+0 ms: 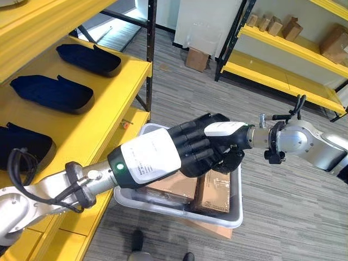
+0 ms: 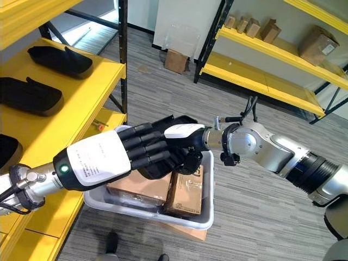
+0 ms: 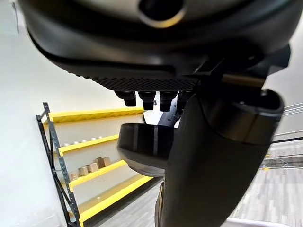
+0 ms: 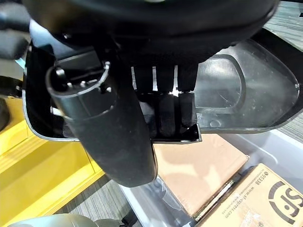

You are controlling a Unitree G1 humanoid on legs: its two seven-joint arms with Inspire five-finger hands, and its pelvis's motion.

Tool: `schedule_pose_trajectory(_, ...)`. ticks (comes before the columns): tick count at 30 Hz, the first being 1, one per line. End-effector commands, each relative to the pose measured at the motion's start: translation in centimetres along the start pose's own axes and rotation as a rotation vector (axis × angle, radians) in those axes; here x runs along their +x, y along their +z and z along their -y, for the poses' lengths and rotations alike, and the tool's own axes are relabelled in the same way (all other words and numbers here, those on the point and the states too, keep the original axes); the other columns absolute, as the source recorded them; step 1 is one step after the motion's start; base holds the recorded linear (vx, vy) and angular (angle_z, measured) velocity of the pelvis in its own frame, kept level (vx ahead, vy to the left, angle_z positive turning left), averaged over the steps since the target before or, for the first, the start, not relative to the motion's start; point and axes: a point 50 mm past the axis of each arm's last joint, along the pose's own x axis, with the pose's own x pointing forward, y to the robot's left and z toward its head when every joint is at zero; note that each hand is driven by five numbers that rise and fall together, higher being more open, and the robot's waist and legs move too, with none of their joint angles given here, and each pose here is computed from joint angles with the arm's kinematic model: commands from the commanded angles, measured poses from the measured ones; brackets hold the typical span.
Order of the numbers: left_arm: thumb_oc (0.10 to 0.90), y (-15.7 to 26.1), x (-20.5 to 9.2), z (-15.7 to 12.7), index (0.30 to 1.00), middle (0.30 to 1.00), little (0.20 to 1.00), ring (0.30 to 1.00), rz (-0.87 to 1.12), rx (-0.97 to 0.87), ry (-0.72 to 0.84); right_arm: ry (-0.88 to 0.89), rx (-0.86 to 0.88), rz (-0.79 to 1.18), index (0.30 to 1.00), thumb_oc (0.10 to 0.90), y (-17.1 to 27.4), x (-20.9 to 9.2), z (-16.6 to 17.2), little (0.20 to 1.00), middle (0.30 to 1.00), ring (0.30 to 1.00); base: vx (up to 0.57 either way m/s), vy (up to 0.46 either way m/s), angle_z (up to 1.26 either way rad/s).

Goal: Move parts from the plastic box to the shelf.

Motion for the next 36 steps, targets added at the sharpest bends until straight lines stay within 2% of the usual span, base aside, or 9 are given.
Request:
schedule_pose_trajectory(1, 0.900, -0.3, 0.2, -2.7, 1.000, 1.000, 1.000, 1.000, -0.026, -0.013, 0.214, -0.202, -0.022, 0.016, 0.300, 0.400, 0.4, -2.6, 3.9, 0.300, 0.300, 0.300, 0.00, 0.000, 0.00)
schedule_pose_trajectory(17, 0.900, -0.1, 1.1, -0.7, 1.000, 1.000, 1.000, 1.000, -0.027, -0.097, 0.178, -0.234, -0.031, 0.041, 0.300, 0.400, 0.9, -2.4, 4.5, 0.300, 0.300, 0.300, 0.00, 0.000, 0.00)
schedule_pose_trajectory(28, 0.900, 0.0, 1.5, 2.5, 1.000, 1.000, 1.000, 1.000, -0.049, -0.194, 0.075, -0.262, -0.045, 0.072, 0.300, 0.400, 1.6, -2.1, 5.0, 0.300, 0.300, 0.300, 0.00, 0.000, 0.00)
schedule_pose_trajectory(36, 0.900, -0.6, 1.9, 4.1, 1.000, 1.000, 1.000, 1.000, -0.117, -0.220, 0.076, -0.297, -0.048, 0.109, 0.300, 0.400, 2.2, -1.4, 5.6, 0.300, 0.300, 0.300, 0.00, 0.000, 0.00)
